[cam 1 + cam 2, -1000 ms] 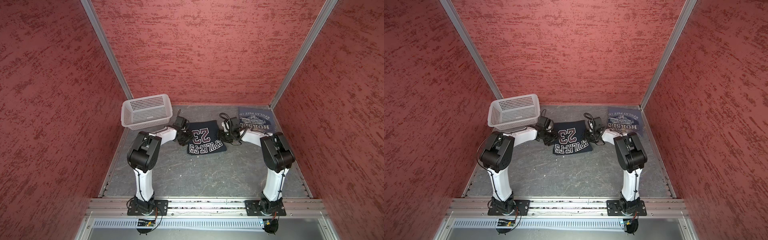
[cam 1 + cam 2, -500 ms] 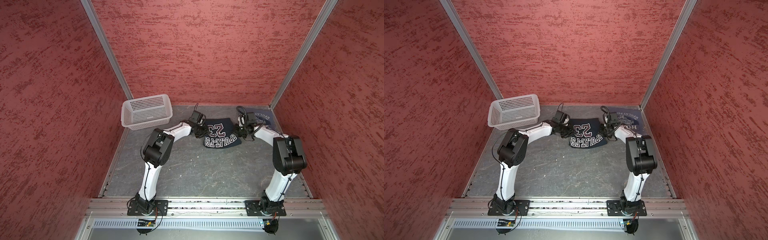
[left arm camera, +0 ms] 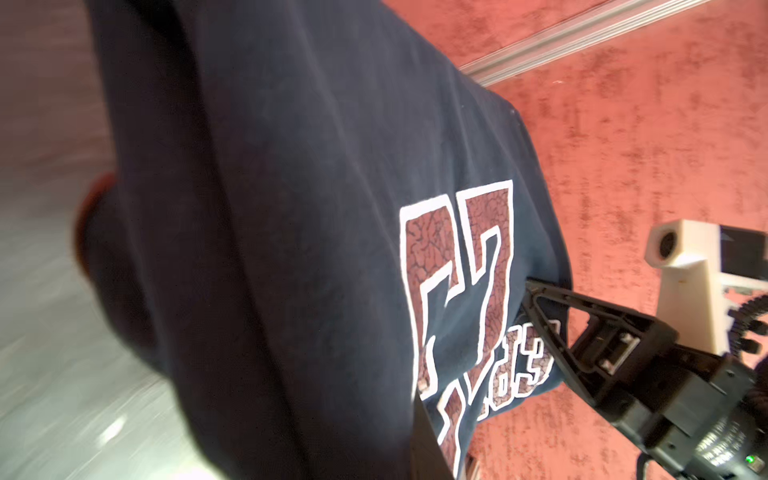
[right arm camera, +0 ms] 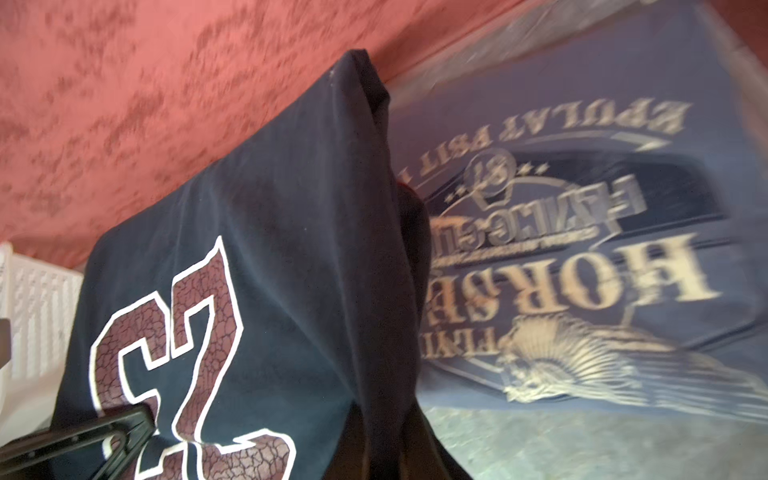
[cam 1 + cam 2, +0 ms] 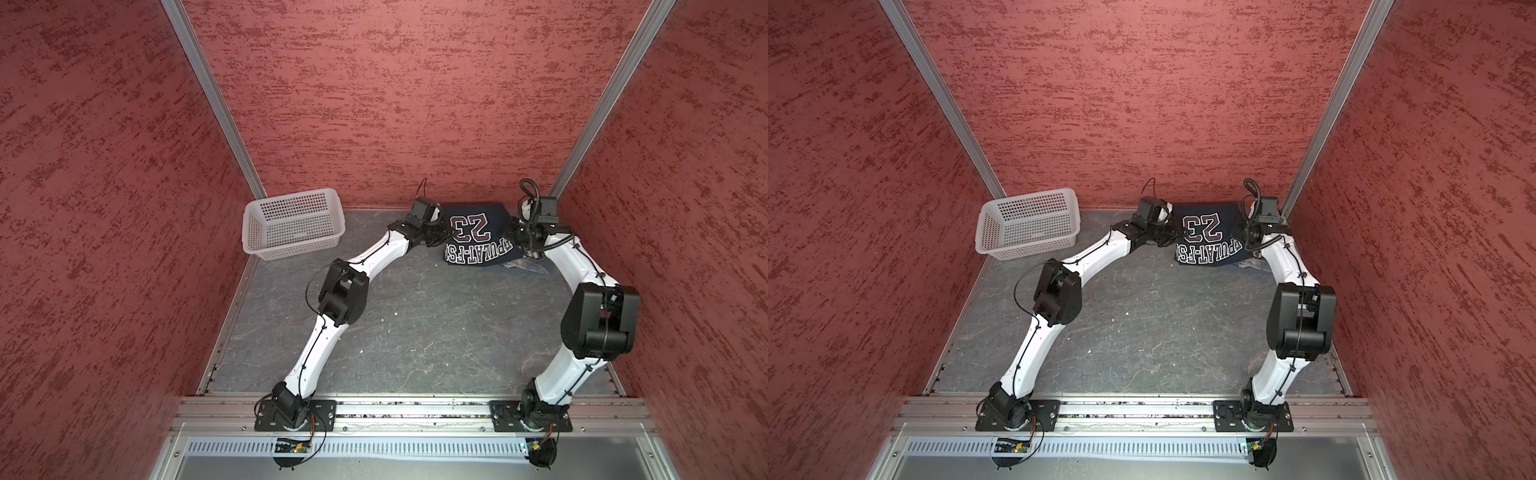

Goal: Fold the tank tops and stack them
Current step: 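Carry the folded '23' bundle with both grippers onto the printed tank top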

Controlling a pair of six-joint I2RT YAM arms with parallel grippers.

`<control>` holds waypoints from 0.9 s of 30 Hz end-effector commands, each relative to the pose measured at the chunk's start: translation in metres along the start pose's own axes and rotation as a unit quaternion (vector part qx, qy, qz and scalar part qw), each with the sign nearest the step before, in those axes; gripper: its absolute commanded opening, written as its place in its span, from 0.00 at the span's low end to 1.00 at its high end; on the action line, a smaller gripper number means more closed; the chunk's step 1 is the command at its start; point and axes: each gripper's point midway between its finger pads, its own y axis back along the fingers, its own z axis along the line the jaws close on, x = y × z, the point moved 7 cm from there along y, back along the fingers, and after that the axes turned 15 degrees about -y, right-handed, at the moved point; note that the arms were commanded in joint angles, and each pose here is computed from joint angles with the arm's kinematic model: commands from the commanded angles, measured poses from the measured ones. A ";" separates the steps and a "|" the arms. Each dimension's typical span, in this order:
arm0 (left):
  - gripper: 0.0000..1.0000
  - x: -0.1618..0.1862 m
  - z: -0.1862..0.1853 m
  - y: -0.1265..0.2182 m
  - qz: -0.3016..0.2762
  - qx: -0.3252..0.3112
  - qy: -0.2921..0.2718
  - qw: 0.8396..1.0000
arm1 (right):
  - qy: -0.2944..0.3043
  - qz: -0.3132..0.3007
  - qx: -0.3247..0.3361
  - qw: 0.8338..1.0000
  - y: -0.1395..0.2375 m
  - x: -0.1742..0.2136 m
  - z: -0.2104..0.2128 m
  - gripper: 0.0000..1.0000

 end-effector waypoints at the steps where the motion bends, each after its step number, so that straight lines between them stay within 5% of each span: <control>1: 0.06 0.002 0.009 -0.022 0.002 0.004 0.005 1.000 | -0.011 -0.047 0.059 0.997 0.002 -0.027 -0.027 0.02; 14: 0.04 0.036 0.052 -0.062 0.017 -0.034 0.012 0.999 | -0.079 0.082 0.131 0.985 -0.088 0.026 -0.094 0.05; 20: 0.04 0.043 0.066 -0.033 0.038 -0.094 0.030 0.994 | -0.075 0.142 0.123 0.979 -0.101 0.067 -0.088 0.04; 27: 0.03 0.054 0.078 0.040 0.033 -0.138 0.042 0.989 | -0.027 0.190 0.082 0.978 -0.093 0.119 -0.045 0.04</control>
